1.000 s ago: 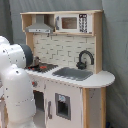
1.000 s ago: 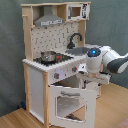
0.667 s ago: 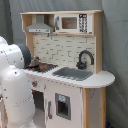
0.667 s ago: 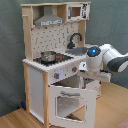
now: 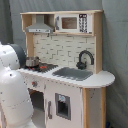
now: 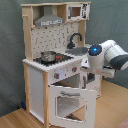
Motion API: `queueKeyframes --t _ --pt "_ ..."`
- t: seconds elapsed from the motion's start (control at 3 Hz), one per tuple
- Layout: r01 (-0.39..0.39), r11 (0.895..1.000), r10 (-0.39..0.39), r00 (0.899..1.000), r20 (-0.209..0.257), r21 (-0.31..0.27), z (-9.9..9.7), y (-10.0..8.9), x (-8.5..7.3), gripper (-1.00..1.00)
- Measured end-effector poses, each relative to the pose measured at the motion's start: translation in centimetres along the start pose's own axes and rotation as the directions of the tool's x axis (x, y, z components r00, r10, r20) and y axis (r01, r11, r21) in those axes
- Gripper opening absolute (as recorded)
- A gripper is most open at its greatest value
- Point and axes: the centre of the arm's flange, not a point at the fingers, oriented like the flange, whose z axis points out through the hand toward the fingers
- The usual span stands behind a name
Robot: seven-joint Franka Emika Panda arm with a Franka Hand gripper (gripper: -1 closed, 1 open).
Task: Play with the kitchen
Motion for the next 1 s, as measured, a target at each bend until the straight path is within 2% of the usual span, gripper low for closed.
queueKeyframes --t 0.33,0.67,1.0 --pt "-0.014 0.998 0.017 0.999 0.048 -0.055 -1.5 -0.1 -1.2 1.00" --pt "-0.026 0.992 0.037 0.995 0.092 -0.122 -2.9 -0.3 -2.5 1.00" --pt "-0.030 0.974 0.060 0.990 0.129 -0.226 -4.7 -0.6 -3.9 1.00"
